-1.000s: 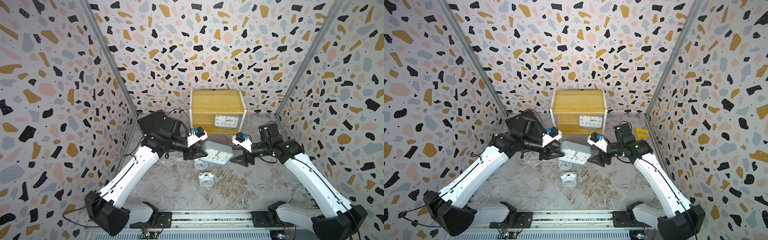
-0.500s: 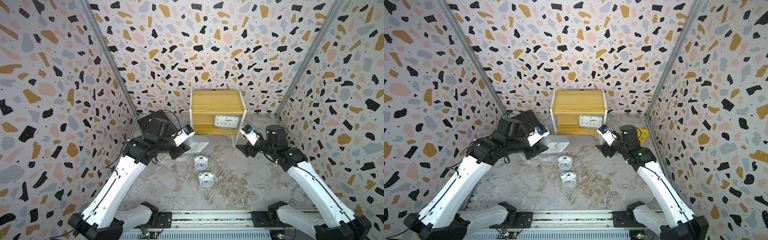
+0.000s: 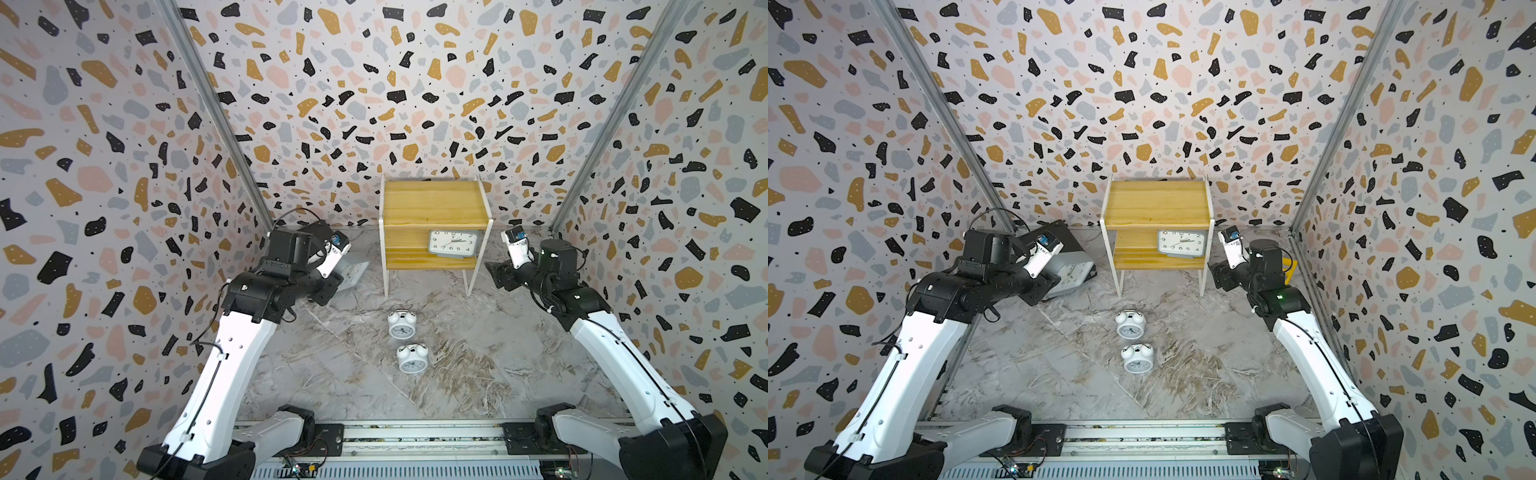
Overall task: Place the alarm clocks on the shelf by style
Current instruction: Pick up the alarm from the center of the board, then place the alarm on the shelf.
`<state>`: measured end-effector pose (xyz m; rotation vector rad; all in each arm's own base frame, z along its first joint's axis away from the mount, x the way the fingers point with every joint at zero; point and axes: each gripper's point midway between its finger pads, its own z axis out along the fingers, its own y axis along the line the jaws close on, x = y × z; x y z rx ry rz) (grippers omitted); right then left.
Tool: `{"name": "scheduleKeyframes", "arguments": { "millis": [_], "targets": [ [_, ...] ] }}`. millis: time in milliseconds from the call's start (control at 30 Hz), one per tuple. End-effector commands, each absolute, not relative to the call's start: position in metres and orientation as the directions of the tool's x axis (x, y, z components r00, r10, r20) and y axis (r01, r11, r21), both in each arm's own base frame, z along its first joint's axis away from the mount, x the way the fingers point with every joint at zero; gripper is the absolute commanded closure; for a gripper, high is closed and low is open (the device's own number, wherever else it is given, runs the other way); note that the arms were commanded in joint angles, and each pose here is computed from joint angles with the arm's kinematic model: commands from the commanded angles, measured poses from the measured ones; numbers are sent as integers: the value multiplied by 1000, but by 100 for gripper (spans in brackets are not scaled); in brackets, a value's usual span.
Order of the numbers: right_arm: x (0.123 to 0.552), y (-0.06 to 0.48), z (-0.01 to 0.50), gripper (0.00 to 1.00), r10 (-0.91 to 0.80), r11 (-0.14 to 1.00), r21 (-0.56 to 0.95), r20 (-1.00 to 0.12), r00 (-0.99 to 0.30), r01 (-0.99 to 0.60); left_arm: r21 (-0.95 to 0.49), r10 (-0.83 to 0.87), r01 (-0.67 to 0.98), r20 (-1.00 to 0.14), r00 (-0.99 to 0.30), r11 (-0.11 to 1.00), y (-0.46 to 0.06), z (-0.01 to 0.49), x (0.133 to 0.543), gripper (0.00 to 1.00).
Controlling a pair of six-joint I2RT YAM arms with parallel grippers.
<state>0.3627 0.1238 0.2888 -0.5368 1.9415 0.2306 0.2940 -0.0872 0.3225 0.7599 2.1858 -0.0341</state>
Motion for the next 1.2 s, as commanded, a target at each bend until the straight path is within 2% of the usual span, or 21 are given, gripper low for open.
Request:
{"name": "scheduleKeyframes", "arguments": {
  "millis": [0, 267, 500, 600, 967, 1167],
  "targets": [
    [377, 127, 317, 22, -191, 895, -55, -944, -269, -442, 200, 391, 437, -826, -407, 877, -86, 363, 326, 75],
    [393, 127, 322, 22, -167, 907, -58, -959, -229, -416, 66, 250, 457, -901, -354, 887, -99, 371, 355, 76],
    [407, 131, 329, 24, -160, 906, -76, -972, -172, -416, 20, 210, 495, -920, -331, 868, -108, 365, 373, 75],
    [410, 134, 331, 29, -158, 901, -78, -975, -154, -428, -2, 194, 512, -924, -329, 859, -111, 361, 381, 75],
    [418, 146, 329, 65, -182, 870, -109, -977, -108, -481, 17, 225, 571, -929, -295, 821, -117, 342, 402, 75],
    [422, 147, 323, 70, -187, 867, -111, -976, -112, -486, 15, 234, 626, -934, -269, 780, -124, 334, 406, 75]
  ]
}}
